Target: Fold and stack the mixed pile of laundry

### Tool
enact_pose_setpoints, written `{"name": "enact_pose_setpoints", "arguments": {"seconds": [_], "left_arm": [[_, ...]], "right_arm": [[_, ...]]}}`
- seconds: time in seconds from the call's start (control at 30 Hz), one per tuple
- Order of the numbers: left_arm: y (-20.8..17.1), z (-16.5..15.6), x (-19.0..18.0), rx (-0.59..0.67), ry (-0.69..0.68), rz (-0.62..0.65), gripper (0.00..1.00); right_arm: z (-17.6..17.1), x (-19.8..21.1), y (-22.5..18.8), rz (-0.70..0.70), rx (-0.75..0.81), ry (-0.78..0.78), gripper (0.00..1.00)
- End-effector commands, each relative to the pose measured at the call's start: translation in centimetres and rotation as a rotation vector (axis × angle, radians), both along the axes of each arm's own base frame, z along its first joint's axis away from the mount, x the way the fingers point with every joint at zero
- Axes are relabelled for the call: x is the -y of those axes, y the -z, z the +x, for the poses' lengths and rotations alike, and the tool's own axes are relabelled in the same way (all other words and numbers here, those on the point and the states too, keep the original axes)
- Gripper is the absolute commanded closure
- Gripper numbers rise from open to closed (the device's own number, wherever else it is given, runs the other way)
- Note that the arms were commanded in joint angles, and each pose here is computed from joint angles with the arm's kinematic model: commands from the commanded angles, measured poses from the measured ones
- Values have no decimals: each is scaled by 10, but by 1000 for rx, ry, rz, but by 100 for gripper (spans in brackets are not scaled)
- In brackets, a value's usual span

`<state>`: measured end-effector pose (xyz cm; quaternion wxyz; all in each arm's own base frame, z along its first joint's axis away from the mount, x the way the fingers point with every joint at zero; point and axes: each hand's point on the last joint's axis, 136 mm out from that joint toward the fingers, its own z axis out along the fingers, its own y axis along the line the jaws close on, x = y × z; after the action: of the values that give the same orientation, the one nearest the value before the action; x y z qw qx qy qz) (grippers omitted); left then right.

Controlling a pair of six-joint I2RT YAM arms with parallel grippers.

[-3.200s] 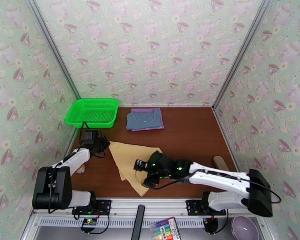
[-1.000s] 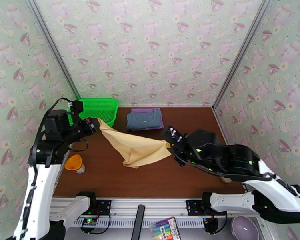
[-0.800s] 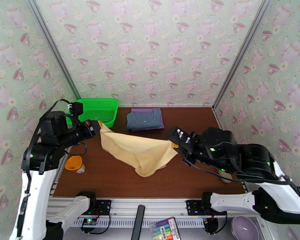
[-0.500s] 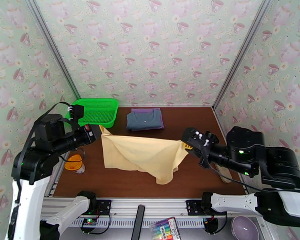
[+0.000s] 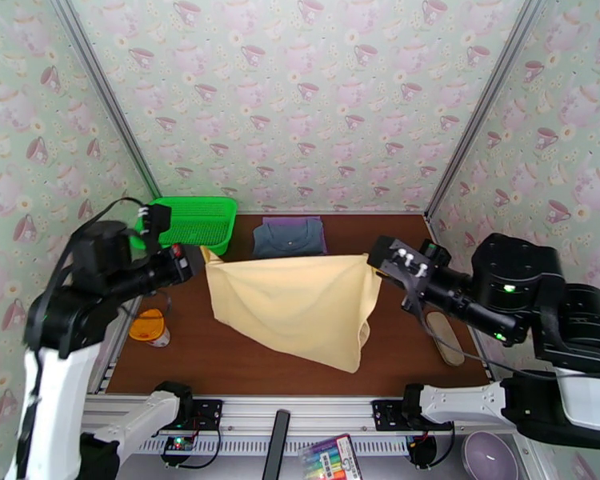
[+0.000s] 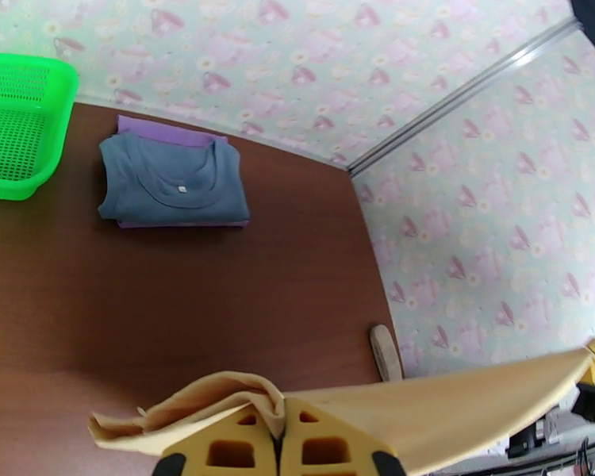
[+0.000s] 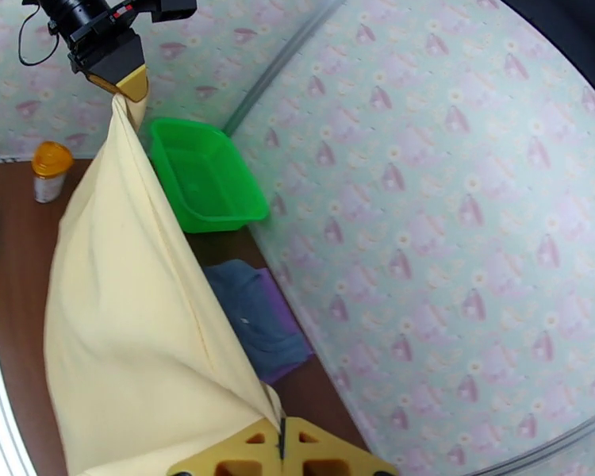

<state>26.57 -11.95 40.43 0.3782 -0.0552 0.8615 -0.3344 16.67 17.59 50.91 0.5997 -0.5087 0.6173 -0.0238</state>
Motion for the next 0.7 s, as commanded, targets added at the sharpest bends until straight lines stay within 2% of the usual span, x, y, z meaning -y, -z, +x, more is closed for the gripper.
{"name": "enact_pose_setpoints", "arguments": {"seconds": [0.0, 0.23, 0.4, 0.47, 0.57, 0.67], "left_arm": [[5, 56, -7, 24, -58, 75, 100], [3, 133, -6, 21, -73, 84, 100], [-5, 176, -12, 16, -77, 52, 100], [-14, 185, -12, 33, -74, 42, 100], [-27, 185, -11, 60, -70, 31, 100], [-25, 172, -11, 56, -66, 42, 100]], "right_arm": [[35, 19, -31, 69, 109, 164, 100], [139, 6, 4, 150, -97, 224, 100], [206, 18, -8, 241, -135, 257, 100], [218, 22, -21, 263, -121, 261, 100], [219, 22, -38, 279, -85, 237, 100], [209, 16, -21, 261, -143, 192, 100]]}}
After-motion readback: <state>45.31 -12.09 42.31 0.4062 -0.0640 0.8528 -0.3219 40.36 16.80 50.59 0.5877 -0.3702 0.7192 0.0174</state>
